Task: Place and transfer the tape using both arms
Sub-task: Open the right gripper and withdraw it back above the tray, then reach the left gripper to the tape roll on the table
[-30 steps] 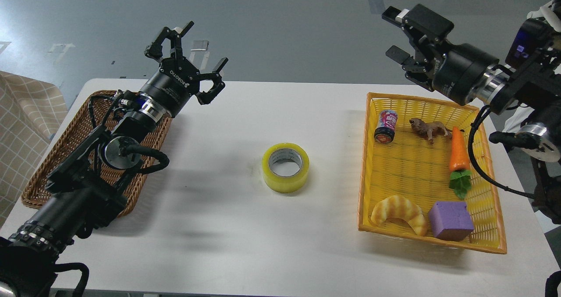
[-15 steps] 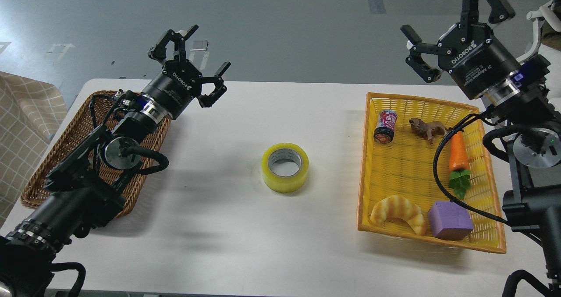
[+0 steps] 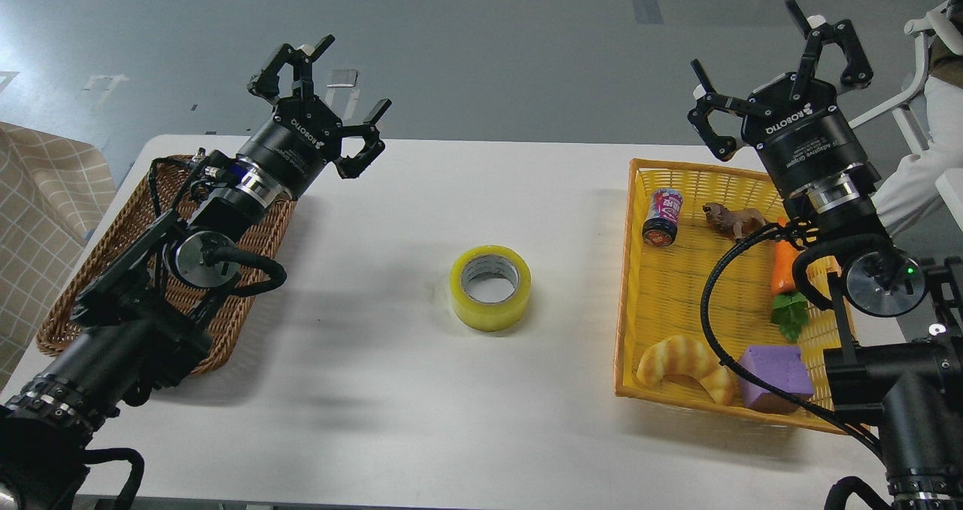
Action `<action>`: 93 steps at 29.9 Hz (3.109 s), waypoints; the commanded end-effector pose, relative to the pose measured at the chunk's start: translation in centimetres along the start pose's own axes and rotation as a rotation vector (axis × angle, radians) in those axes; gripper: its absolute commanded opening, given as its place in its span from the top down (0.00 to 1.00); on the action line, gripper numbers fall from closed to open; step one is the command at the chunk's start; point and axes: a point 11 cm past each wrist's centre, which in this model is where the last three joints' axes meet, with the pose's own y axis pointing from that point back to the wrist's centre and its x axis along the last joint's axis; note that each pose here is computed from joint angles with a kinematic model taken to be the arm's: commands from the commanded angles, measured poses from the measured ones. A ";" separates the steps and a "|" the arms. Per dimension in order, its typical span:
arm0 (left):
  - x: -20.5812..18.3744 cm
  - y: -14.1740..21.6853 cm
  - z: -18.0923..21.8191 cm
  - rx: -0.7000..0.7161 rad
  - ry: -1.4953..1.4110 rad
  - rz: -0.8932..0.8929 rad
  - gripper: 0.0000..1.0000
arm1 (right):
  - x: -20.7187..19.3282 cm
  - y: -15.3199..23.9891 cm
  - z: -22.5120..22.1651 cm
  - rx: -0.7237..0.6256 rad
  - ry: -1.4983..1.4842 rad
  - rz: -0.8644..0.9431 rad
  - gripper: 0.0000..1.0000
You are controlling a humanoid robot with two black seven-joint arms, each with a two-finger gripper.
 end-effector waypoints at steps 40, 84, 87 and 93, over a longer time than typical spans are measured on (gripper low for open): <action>-5.3 -1.1 -0.6 0.062 -0.473 -0.159 0.02 | 2.1 2.9 -0.1 0.031 -0.020 0.073 0.00; -4.4 1.5 -9.3 0.608 -2.058 -0.673 0.02 | 6.6 5.3 2.5 -0.017 -0.084 0.220 0.00; -4.5 1.4 -10.6 0.670 -2.095 -0.694 0.02 | 6.6 5.3 2.5 -0.017 -0.085 0.221 0.00; -4.4 1.0 -11.5 0.772 -2.093 -0.679 0.02 | 6.6 5.3 2.5 -0.017 -0.085 0.221 0.00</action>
